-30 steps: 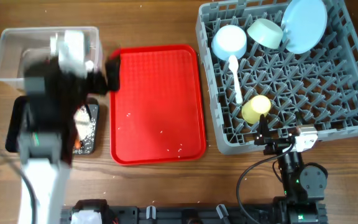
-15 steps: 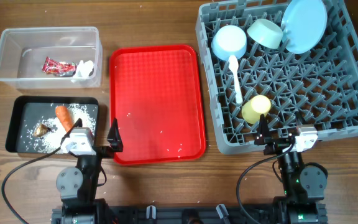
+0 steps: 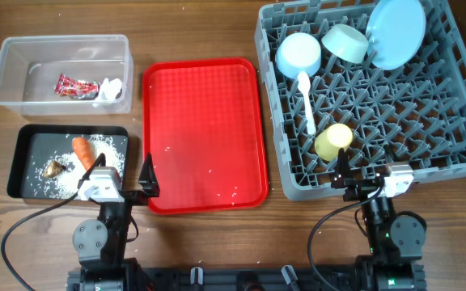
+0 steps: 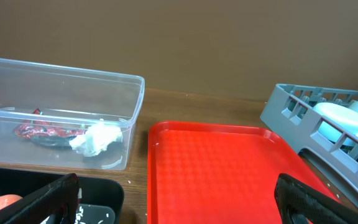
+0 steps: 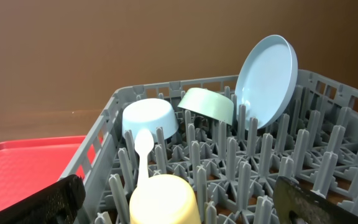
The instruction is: Sort waste into correct bins and load items into the dishwasher rack
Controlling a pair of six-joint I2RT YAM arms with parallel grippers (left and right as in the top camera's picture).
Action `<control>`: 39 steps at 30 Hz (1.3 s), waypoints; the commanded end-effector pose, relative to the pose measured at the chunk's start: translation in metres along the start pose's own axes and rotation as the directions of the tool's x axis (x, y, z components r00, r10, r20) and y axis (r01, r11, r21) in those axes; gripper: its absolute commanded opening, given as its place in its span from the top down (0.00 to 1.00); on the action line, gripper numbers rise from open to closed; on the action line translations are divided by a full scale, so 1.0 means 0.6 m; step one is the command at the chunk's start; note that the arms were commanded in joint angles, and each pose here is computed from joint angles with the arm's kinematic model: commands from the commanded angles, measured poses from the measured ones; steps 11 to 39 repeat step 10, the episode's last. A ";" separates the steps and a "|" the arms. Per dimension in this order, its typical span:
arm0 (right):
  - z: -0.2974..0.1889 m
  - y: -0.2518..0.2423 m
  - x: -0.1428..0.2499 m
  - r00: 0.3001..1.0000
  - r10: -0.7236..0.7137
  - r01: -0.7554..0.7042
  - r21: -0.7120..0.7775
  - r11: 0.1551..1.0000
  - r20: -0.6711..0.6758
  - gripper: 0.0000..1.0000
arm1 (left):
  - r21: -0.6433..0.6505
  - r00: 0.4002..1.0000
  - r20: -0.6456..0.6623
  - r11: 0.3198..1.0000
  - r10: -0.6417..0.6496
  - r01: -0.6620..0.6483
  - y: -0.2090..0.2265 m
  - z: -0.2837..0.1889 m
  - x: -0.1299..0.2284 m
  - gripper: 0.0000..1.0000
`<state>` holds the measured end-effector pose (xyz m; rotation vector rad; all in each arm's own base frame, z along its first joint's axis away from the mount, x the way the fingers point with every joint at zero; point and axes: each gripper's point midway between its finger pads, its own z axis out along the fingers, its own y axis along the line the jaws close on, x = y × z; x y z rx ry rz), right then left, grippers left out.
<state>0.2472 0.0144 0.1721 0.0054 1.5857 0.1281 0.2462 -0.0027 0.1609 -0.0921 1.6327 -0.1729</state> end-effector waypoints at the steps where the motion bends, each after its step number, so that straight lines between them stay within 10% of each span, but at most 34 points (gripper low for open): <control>1: -0.001 -0.001 -0.003 1.000 -0.004 0.004 0.006 1.000 0.010 0.01 | -0.021 1.000 0.001 1.000 -0.007 0.007 0.007 -0.001 0.002 0.00; 39: -0.001 -0.001 -0.003 1.000 -0.003 0.003 0.006 1.000 0.010 0.00 | -0.021 1.000 0.001 1.000 -0.007 0.007 0.007 -0.001 0.002 0.00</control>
